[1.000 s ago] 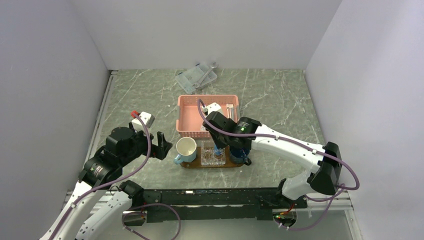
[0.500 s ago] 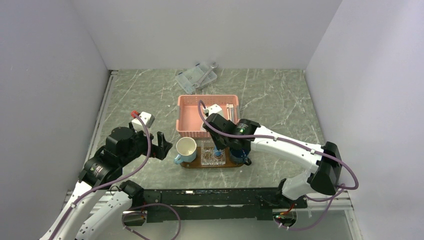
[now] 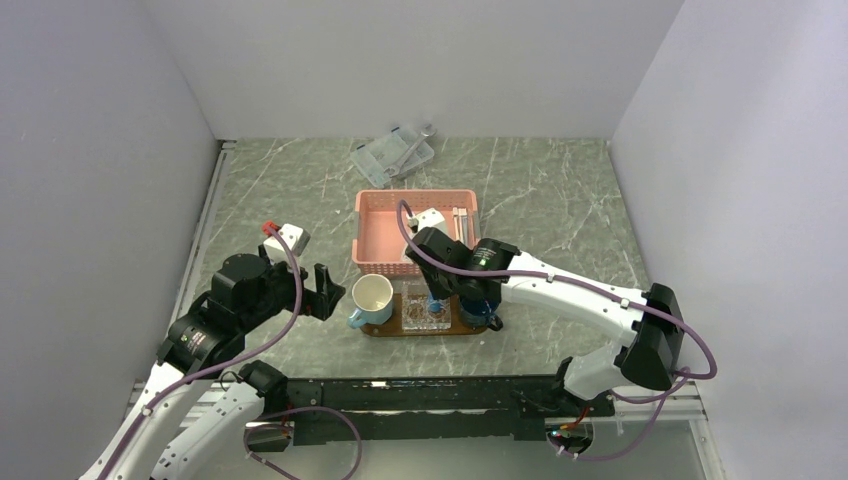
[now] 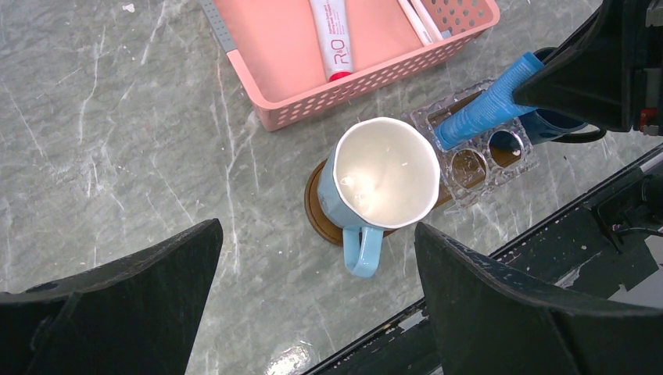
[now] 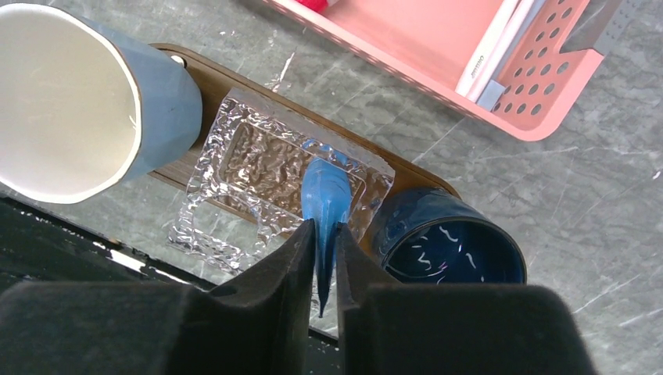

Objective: Prepare toiletry sets of a toothbrush and toothpaste on the tray

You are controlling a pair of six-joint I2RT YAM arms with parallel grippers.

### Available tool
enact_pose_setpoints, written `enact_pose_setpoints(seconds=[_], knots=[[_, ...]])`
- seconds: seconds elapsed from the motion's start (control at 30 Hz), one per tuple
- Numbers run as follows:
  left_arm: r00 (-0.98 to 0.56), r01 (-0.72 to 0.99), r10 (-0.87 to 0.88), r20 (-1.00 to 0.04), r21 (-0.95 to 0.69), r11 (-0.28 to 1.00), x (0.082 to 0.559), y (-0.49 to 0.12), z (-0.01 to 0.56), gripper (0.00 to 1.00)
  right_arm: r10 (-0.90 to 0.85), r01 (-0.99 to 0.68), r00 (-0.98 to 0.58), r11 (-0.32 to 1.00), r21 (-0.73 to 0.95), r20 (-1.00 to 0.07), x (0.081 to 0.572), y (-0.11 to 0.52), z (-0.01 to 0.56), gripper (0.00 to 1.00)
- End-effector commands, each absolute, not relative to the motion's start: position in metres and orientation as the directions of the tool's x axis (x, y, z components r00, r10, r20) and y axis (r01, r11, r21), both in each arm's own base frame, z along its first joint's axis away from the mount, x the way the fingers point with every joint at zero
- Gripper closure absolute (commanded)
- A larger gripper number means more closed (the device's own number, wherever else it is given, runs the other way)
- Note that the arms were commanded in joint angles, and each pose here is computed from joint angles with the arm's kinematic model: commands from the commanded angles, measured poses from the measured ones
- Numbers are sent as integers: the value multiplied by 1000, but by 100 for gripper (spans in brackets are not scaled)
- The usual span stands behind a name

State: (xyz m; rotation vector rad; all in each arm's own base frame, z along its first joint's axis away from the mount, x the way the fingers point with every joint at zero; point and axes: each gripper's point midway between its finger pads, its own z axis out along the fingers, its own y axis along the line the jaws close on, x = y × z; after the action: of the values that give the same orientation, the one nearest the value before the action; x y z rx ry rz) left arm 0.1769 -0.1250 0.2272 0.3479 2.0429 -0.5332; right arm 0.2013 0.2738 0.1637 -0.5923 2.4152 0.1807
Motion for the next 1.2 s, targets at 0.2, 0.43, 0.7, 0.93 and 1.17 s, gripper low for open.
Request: enact_pose_setpoints(seconds=[0.2, 0.43, 0.7, 0.93, 1.17], knots=[[-465, 476, 23, -885, -228, 849, 180, -129, 235, 1, -293, -434, -656, 900, 30, -695, 209, 278, 197, 65], [-474, 473, 24, -880, -231, 850, 181, -130, 231, 1, -248, -452, -619, 888, 80, -746, 213, 289, 238, 54], [-481, 476, 29, -876, -234, 848, 181, -132, 229, 1, -215, -425, -622, 900, 95, -753, 239, 298, 268, 50], [-470, 473, 22, -882, -231, 850, 181, -130, 229, 1, -165, -370, -680, 919, 140, -715, 278, 306, 264, 40], [-469, 461, 22, -883, -224, 859, 181, -127, 228, 1, -70, -251, -764, 948, 195, -642, 322, 305, 215, 36]])
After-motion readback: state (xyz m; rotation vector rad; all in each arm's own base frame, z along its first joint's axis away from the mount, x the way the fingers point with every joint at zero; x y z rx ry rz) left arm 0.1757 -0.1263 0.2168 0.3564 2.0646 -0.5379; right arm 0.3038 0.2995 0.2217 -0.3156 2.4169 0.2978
